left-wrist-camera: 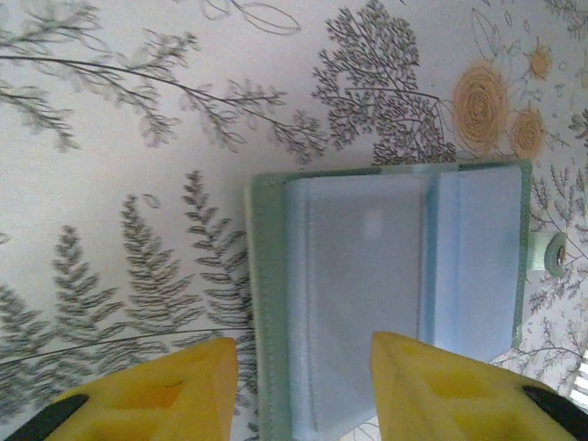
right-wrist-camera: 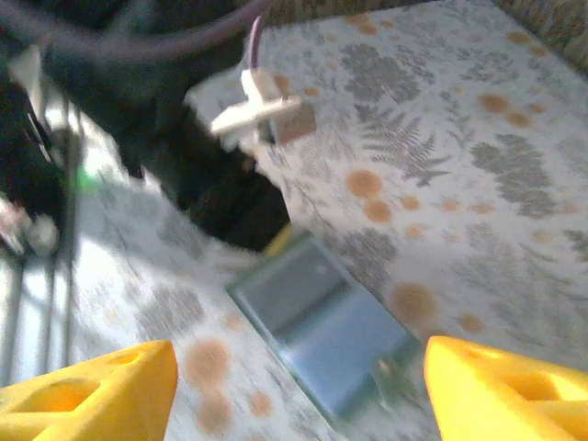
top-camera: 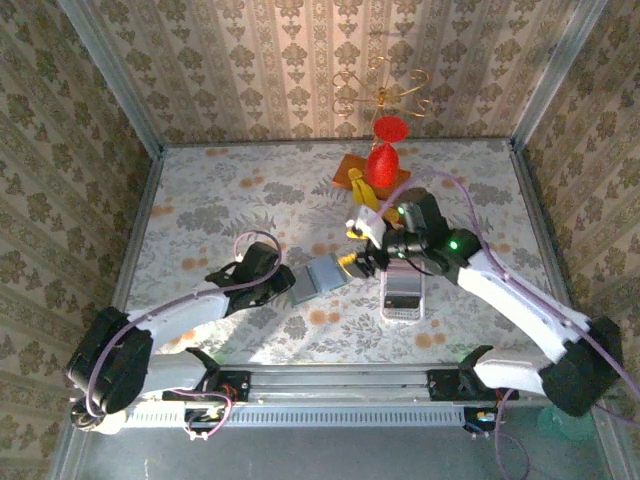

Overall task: Put the credit cards into the card holder
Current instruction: Pick up the credit card from the storage box.

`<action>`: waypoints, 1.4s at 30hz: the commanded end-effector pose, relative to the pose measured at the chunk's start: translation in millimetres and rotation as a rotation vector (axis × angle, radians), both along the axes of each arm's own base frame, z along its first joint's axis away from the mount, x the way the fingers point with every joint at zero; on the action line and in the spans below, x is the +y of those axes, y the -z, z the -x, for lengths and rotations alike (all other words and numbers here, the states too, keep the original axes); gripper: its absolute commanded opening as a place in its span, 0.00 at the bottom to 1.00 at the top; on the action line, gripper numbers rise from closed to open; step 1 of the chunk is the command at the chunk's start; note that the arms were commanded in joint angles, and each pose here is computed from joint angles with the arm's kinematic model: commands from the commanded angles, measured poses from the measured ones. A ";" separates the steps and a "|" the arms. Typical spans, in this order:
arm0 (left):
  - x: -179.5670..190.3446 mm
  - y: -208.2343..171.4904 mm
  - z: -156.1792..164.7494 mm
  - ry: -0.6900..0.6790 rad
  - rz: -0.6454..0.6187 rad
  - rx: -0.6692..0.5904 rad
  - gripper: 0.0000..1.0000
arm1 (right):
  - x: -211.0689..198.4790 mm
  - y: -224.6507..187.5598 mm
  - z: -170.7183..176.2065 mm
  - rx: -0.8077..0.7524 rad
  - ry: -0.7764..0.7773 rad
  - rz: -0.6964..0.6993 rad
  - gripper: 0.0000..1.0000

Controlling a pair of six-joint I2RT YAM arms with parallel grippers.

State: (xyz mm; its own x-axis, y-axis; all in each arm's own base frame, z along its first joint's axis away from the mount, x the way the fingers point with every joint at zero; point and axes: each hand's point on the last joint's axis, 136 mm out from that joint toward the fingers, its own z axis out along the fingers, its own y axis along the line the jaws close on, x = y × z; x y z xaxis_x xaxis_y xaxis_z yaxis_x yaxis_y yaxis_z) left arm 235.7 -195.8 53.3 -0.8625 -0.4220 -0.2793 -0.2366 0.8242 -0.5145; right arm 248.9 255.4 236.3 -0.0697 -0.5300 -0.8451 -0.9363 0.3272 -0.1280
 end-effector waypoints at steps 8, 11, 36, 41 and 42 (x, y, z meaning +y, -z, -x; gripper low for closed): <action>-17.3 7.5 0.1 0.071 -0.024 0.028 0.54 | -117.6 108.3 22.4 -0.246 -0.168 0.632 0.83; -18.9 9.6 0.7 0.068 -0.017 0.029 0.55 | -126.3 126.7 23.9 -0.256 -0.154 0.661 0.87; -17.2 16.4 3.3 0.059 -0.014 0.036 0.54 | -112.0 167.1 0.8 -0.324 -0.181 0.693 0.74; -18.3 15.7 3.1 0.061 -0.010 0.036 0.52 | -112.6 161.9 -3.3 -0.337 -0.173 0.706 0.54; -18.2 16.0 3.1 0.061 -0.010 0.037 0.51 | -113.5 160.3 -2.8 -0.338 -0.169 0.708 0.53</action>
State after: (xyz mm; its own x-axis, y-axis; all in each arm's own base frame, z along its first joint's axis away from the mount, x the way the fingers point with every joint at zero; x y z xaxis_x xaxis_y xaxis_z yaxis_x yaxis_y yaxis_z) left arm 234.8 -212.2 40.4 -0.8910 -0.3720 -0.2602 -0.2053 0.8413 -0.5001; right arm 236.7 139.5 60.5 0.2385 -0.9295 -0.2813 -0.8779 -0.0826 -0.4716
